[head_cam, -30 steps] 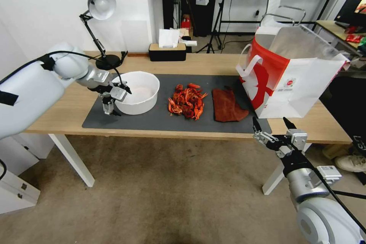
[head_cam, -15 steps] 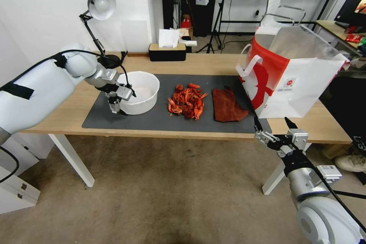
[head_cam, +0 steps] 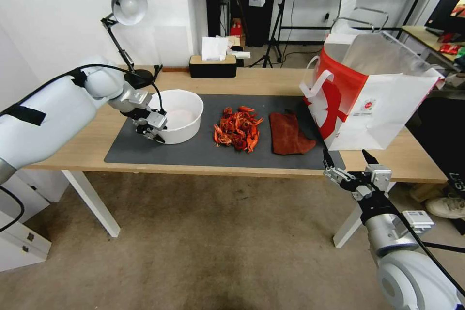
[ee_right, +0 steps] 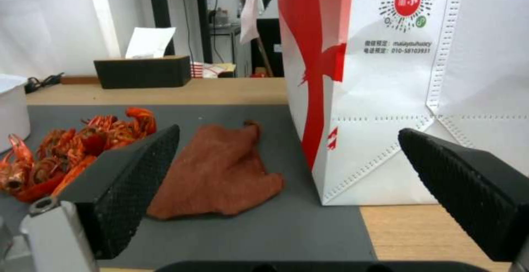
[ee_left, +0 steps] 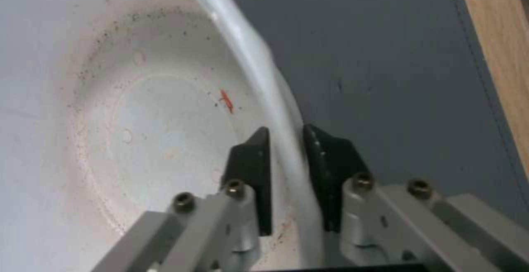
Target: Sweep shrimp from table into container with towel, then put container into takeout bag.
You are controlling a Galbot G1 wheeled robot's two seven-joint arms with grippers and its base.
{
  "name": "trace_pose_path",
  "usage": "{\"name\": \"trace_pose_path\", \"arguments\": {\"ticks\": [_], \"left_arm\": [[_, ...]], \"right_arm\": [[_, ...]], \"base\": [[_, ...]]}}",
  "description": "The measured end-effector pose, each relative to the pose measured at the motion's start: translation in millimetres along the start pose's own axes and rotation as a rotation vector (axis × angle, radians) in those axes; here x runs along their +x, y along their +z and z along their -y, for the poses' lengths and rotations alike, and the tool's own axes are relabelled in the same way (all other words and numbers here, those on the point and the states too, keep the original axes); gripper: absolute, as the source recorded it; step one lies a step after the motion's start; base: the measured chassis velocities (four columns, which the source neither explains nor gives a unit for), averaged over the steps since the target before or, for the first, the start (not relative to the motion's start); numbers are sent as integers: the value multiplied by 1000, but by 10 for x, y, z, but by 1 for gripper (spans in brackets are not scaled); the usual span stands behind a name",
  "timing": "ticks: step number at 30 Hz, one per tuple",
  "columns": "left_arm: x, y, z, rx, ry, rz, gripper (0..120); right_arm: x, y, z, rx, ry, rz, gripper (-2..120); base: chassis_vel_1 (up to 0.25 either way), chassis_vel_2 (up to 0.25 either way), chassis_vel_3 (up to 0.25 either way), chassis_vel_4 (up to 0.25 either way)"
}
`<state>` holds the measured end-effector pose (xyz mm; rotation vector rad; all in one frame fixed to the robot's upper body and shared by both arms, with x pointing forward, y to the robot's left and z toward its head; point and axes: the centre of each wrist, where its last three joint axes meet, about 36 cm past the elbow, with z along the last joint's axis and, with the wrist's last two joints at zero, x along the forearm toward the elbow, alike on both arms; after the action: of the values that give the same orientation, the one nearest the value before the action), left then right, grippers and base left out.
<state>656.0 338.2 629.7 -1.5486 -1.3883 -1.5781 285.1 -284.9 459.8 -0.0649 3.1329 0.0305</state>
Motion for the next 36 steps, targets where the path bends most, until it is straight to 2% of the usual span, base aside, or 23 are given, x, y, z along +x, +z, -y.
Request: {"name": "trace_pose_path", "arguments": {"ticks": [1,4,11,13,14,16,17,18,19,21,22,23,25,26,27,28,29,30,31,32,33,34,36], "left_arm": [[-3,10,14,-3,2,1,8],[18,43,58,-5,1,3,0],[97,162,136,4,-6,26,0],[197,264,198,2,-28,55,0],[276,271,254,-31,-48,72,0],[294,256,287,-51,-55,77,0],[318,228,336,-78,-63,84,0],[362,156,465,-137,-77,92,0],[362,156,465,-137,-77,92,0],[394,58,739,-222,-90,110,0],[394,58,739,-222,-90,110,0],[406,23,868,-253,-97,122,0],[504,-170,1168,-336,-123,144,0],[504,-170,1168,-336,-123,144,0],[568,-302,1287,-379,-134,145,0],[604,-490,1435,-430,-142,154,0],[556,-683,1578,-471,-140,180,0],[556,-683,1578,-471,-140,180,0],[470,-844,1695,-504,-128,206,0],[420,-927,1758,-522,-119,216,0],[337,-1072,1868,-562,-105,228,0],[337,-1072,1868,-562,-105,228,0],[190,-1357,2097,-648,-73,245,0]], "right_arm": [[2,1,-3,4,-1,2,100],[4,2,-7,5,-2,4,100],[4,3,-5,6,0,7,100],[7,6,-2,7,-1,8,100],[8,7,-3,7,-2,7,100],[8,8,-4,6,-3,7,100],[9,8,-7,6,-3,7,100],[8,9,-9,5,-4,7,100],[8,9,-9,5,-4,7,100],[8,10,-13,5,-5,6,100],[8,10,-13,5,-5,6,100],[10,12,-13,5,-5,5,100],[11,11,-12,7,-7,4,100],[11,11,-12,7,-7,4,100],[12,11,-11,9,-9,4,100],[13,7,-10,12,-13,4,100],[16,4,-5,18,-17,2,100],[16,4,-5,18,-17,2,100],[24,6,0,22,-20,-2,100],[30,8,1,24,-21,-4,100],[40,10,6,26,-22,-7,100],[40,10,6,26,-22,-7,100],[53,1,6,27,-22,-6,100]], "base": [[0,0,0,0],[0,0,0,0],[0,0,0,0],[0,0,0,0],[0,0,0,0],[0,0,0,0],[0,0,0,0],[0,0,0,0],[0,0,0,0],[0,0,0,0],[0,0,0,0],[0,0,0,0],[0,0,0,0],[0,0,0,0],[0,0,0,0],[0,0,0,0],[0,0,0,0],[0,0,0,0],[0,0,0,0],[0,0,0,0],[0,0,0,0],[0,0,0,0],[0,0,0,0]]}}
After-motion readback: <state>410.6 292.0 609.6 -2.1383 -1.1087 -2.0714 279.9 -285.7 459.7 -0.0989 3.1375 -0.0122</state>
